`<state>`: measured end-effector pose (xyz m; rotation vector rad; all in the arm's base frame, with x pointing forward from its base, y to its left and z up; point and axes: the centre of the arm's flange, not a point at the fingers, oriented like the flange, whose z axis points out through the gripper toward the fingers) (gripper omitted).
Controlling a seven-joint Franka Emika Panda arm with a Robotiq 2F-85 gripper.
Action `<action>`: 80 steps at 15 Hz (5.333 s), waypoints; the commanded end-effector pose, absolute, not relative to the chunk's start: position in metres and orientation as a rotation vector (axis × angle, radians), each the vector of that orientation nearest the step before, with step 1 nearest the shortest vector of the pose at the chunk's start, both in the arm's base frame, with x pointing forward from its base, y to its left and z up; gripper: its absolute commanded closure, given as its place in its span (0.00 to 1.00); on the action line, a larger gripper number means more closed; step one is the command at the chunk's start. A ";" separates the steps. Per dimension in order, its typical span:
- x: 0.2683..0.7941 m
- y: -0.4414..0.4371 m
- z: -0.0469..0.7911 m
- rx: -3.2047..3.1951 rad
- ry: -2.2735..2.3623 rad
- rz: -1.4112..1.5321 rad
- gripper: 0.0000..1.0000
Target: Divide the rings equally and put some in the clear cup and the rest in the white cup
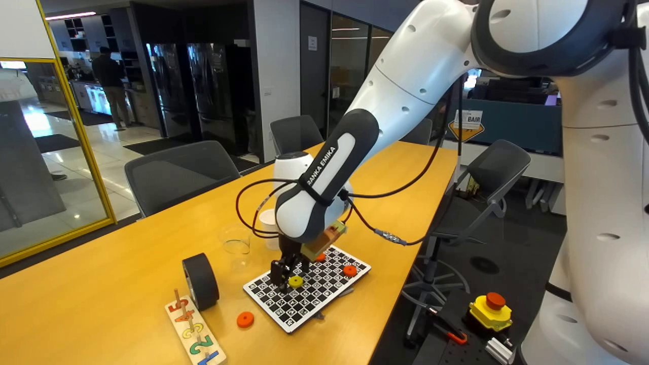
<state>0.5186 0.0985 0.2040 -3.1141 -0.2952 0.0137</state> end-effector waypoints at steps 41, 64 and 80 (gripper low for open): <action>0.675 0.164 0.320 -3.160 -0.596 -0.424 0.79; 0.513 0.167 0.316 -3.049 -0.696 -0.057 0.00; 0.390 0.287 0.249 -2.718 -1.865 -0.164 0.00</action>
